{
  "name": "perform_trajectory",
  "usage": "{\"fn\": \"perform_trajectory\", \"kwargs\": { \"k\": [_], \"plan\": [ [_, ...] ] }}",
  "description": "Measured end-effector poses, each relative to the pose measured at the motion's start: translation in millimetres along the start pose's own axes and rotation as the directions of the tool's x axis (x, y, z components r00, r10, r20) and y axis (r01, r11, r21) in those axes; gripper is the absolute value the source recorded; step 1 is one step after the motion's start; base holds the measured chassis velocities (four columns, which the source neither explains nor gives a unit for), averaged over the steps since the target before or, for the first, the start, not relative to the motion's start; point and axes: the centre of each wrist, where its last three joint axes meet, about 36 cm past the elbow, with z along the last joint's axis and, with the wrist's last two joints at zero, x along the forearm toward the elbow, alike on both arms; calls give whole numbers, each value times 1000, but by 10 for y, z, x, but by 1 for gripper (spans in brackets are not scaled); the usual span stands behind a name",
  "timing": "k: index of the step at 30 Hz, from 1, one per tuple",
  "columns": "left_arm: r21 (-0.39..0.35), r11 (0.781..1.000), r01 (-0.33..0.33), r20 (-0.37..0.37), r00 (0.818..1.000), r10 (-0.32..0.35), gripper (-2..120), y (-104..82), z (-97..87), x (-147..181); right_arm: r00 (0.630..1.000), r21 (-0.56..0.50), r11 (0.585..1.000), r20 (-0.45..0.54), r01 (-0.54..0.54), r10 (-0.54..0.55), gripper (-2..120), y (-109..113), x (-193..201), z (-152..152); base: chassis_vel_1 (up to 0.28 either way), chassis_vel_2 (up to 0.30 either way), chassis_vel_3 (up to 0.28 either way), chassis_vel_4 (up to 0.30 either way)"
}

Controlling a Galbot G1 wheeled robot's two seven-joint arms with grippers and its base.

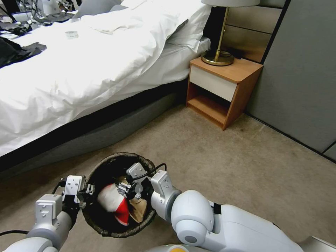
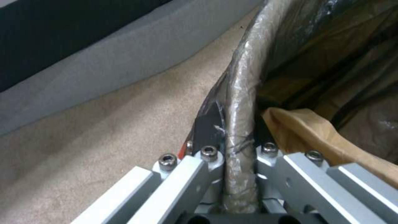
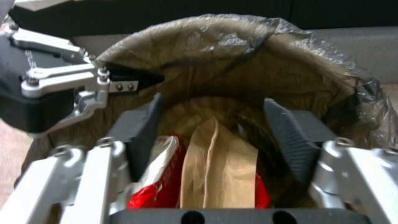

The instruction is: Pick up the trash bin, then pick up the garbage from the floor and place it into the trash bin.

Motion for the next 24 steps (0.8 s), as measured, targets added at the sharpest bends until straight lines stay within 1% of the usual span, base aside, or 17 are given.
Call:
{"fn": "perform_trajectory", "kwargs": {
  "k": [1,4,6,7,8,9,10,11,12,14,15,17,18,19,20,23,24],
  "plan": [
    [0,1000,0,0,1000,0,1,0,0,0,1000,0,1000,0,0,0,65,0,0,0,0,0,0,0],
    [4,1000,1,1,1000,-1,1,-1,0,-1,999,-16,1000,34,-18,19,82,-36,68,-84,0,0,0,0],
    [4,1000,2,1,1000,-2,1,-2,0,-1,999,-19,1000,43,-21,22,84,-47,93,-105,0,0,0,0],
    [5,1000,2,2,1000,-2,1,-2,0,-1,998,-22,1000,50,-22,23,88,-55,117,-123,0,0,0,0],
    [6,1000,3,2,1000,-3,1,-3,0,-1,996,-29,999,79,-32,34,93,-98,217,-183,0,0,0,0],
    [6,1000,3,2,1000,-3,1,-3,0,-1,996,-29,999,79,-32,34,93,-98,217,-183,0,0,0,0],
    [7,1000,4,3,1000,-4,1,-3,0,-1,994,-37,999,101,-32,36,98,-136,290,-208,0,0,0,0],
    [7,1000,4,3,1000,-4,1,-3,0,-1,989,-46,998,140,-40,46,99,-212,390,-224,0,0,0,0],
    [7,1000,4,3,1000,-4,1,-3,0,-1,989,-46,998,140,-40,46,99,-212,390,-224,0,0,0,0],
    [8,1000,6,3,1000,-6,1,-3,0,-1,975,-41,998,214,-54,62,100,-349,539,-192,0,0,0,0],
    [8,1000,6,3,1000,-6,1,-3,0,-1,975,-41,998,214,-54,62,100,-349,539,-192,0,0,0,0],
    [8,1000,8,5,1000,-8,1,-3,-3,-2,945,0,994,311,-107,101,100,-490,672,-123,0,0,0,0],
    [10,1000,8,9,1000,-9,1,-6,-8,-6,920,14,988,368,-152,136,100,-557,744,-81,0,0,0,0],
    [11,1000,8,10,1000,-8,1,-9,-10,-9,907,13,985,393,-174,154,100,-587,783,-66,0,0,0,0],
    [11,1000,8,10,1000,-8,1,-9,-10,-9,907,13,985,393,-174,154,100,-587,783,-66,0,0,0,0],
    [10,1000,8,14,1000,-8,1,-20,-13,-13,844,-5,959,473,-284,253,100,-749,995,0,0,0,0,0],
    [10,1000,8,14,1000,-8,1,-20,-13,-13,844,-5,959,473,-284,253,100,-749,995,0,0,0,0,0]
  ]
}}
